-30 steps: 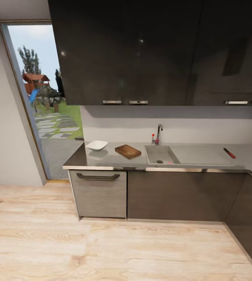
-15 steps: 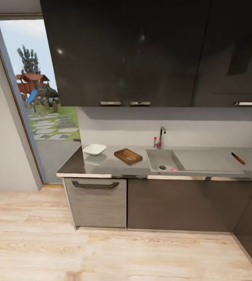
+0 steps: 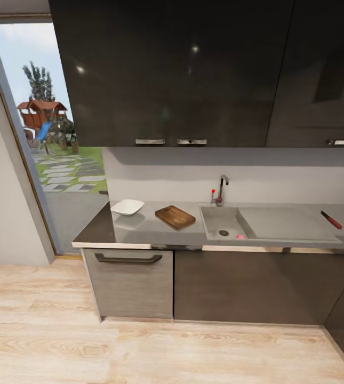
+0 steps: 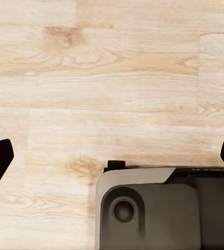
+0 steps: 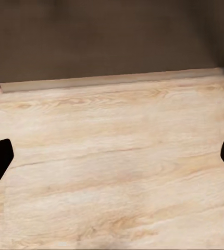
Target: In the kitchen, take the Vidalia onion out of the sink, dice it on the chopping board with the paring knife, put the diced onion into the bowl on the countertop, then place both the paring knife and the chopping board into the sink.
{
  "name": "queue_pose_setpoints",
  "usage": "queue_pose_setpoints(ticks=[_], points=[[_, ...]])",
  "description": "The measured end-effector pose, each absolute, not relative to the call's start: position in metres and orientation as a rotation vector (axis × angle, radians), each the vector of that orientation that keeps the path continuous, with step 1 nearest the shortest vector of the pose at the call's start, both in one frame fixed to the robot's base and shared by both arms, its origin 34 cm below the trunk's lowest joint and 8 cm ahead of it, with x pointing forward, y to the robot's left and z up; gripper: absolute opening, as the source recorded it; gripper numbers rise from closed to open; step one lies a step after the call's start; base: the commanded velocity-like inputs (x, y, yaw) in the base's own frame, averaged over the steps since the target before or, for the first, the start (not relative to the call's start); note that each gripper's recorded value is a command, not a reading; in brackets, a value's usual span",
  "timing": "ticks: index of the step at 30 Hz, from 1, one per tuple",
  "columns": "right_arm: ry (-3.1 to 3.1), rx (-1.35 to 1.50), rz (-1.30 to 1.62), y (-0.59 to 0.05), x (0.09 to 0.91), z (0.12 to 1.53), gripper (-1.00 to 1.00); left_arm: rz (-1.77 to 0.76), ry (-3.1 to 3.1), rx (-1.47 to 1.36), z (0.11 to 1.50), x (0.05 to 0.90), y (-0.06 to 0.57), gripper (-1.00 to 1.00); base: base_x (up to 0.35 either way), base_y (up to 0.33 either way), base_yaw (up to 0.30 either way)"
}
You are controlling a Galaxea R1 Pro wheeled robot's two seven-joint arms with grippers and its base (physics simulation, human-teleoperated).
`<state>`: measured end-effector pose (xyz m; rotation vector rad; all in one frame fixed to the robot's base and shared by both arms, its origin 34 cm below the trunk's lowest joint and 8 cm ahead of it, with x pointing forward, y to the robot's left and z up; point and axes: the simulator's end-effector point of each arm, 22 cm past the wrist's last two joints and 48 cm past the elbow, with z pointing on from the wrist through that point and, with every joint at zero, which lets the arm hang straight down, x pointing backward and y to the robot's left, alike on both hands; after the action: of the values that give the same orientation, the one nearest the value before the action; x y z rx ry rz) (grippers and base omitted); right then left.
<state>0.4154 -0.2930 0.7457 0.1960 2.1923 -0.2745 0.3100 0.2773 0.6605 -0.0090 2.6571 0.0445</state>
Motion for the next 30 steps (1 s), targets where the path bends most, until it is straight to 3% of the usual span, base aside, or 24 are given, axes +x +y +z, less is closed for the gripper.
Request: queue_pose_setpoints(ticks=[8,20,30], points=[[2.003,0.335,-0.46,-0.339,0.536,0.933,1.0,0.045,2.679,-0.01,0.656,0.301,0.277,1.0,0.001,0.0,0.0],[1.832,0.307,-0.68,-0.372,0.621,1.136,1.0,0.045,2.682,-0.008,0.656,0.299,0.277,1.0,0.0,0.0,0.0],[1.715,0.376,-0.684,-0.378,0.699,1.311,1.0,0.045,2.683,-0.006,0.655,0.299,0.277,1.0,0.0,0.0,0.0]])
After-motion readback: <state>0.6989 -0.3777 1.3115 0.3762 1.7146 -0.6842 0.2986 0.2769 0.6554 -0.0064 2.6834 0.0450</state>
